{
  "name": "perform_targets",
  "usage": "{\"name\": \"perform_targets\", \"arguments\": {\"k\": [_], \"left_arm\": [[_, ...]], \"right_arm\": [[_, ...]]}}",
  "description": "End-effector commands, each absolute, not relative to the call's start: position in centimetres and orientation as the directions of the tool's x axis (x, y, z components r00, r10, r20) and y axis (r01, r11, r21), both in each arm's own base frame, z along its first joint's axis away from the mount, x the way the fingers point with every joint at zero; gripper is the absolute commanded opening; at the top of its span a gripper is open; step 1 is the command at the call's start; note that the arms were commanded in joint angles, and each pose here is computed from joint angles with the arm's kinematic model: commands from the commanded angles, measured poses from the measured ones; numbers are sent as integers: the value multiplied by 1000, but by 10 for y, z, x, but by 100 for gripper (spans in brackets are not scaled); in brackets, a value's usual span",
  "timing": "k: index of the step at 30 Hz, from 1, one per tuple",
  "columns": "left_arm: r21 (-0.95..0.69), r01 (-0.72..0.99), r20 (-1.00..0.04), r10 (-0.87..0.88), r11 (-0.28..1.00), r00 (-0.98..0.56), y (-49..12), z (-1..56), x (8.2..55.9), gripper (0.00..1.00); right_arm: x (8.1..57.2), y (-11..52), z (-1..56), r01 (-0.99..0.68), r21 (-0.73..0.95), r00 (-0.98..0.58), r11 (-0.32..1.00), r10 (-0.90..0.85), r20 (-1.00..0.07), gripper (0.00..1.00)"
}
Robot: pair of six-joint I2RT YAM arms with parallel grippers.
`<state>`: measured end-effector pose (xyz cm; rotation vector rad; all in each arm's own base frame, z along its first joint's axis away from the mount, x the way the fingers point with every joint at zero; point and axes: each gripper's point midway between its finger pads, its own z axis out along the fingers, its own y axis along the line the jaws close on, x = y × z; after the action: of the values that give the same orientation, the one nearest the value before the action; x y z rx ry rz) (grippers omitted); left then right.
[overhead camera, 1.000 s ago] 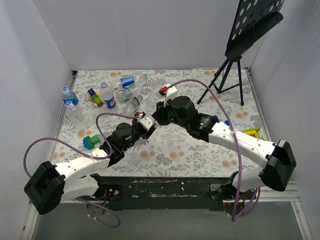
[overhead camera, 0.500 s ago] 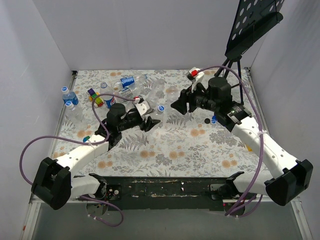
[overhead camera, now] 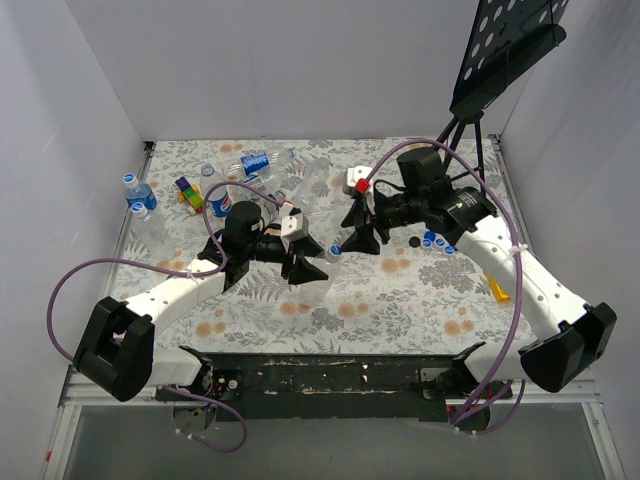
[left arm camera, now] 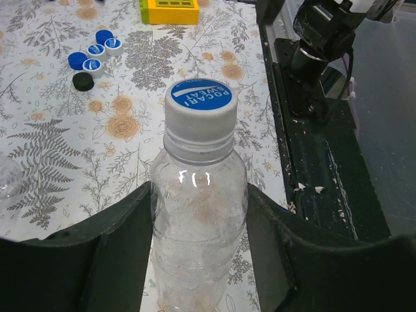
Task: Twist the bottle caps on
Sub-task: Screw the bottle cap onto the plastic bottle.
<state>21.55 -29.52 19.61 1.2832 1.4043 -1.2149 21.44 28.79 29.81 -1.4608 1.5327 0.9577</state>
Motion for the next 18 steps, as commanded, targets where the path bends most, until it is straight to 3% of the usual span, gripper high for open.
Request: {"name": "perform_targets", "arguments": {"k": [1,18], "left_arm": [[-73,995,-990,128,-62,-65,-296,217,211,0],[-67,994,-991,122,-82,-57,-296,219,207,0]], "right_arm": [[200,296,296,-994,-75,100,-76,-431,-897,64],[193,311,275,-987,-34,109,-158,-499,-860,51]]}}
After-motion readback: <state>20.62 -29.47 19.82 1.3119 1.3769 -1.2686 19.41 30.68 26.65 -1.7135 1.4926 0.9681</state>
